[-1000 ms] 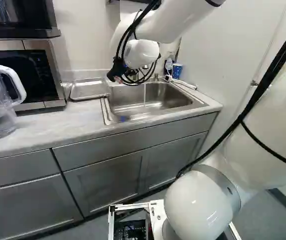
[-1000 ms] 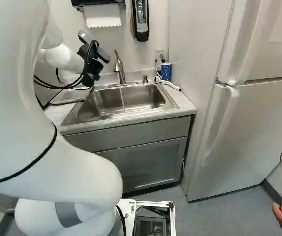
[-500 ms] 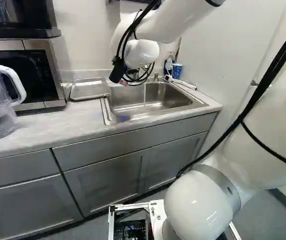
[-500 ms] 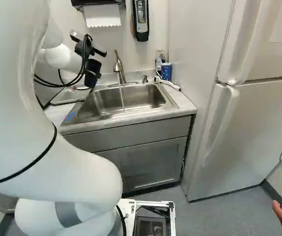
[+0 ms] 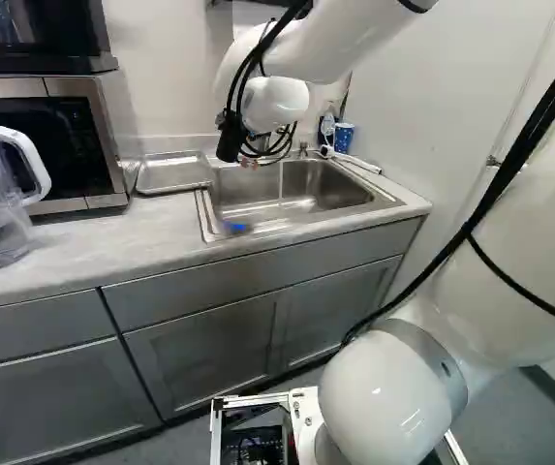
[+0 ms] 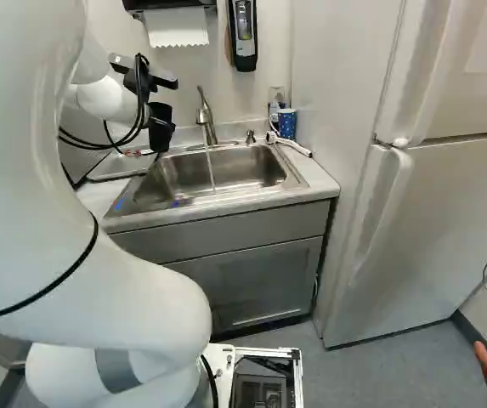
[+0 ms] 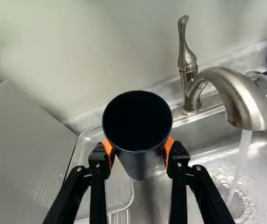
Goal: Rinse the cup and place it in the tray
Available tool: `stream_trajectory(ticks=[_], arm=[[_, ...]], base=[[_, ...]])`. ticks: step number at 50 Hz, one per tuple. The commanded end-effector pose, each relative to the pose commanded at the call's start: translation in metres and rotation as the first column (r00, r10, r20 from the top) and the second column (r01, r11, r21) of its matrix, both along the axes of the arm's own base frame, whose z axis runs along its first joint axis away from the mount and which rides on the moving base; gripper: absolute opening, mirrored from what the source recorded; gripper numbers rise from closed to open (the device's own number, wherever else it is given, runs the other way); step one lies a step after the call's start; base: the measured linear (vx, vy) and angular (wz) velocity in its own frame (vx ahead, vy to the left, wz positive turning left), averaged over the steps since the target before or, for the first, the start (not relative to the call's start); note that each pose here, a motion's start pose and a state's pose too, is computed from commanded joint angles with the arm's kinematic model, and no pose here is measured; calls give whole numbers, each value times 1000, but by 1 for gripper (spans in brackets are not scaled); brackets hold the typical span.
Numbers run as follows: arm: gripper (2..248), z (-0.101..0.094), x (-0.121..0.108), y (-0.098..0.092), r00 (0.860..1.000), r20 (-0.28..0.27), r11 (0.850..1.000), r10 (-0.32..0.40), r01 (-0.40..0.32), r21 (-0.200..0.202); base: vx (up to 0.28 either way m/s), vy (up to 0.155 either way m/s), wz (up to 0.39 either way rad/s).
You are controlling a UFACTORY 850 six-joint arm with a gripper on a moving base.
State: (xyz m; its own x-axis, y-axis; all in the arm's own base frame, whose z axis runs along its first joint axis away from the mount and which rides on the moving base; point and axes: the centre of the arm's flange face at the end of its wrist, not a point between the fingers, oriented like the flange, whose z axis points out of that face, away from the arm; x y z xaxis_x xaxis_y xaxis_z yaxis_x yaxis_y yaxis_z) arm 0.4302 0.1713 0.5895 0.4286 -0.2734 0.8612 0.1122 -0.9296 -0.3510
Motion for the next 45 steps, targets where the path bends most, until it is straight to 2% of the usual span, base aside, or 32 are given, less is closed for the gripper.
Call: stream_trajectory(ticks=[14, 29, 45], arm=[[122, 0, 2, 4, 1000, -1, 1000, 6, -6, 0], [122, 2, 16, 27, 999, 4, 999, 35, -35, 0], [122, 2, 19, 52, 997, 4, 997, 78, -78, -1]], base=[[0, 0, 0], [0, 0, 0], [0, 0, 0]])
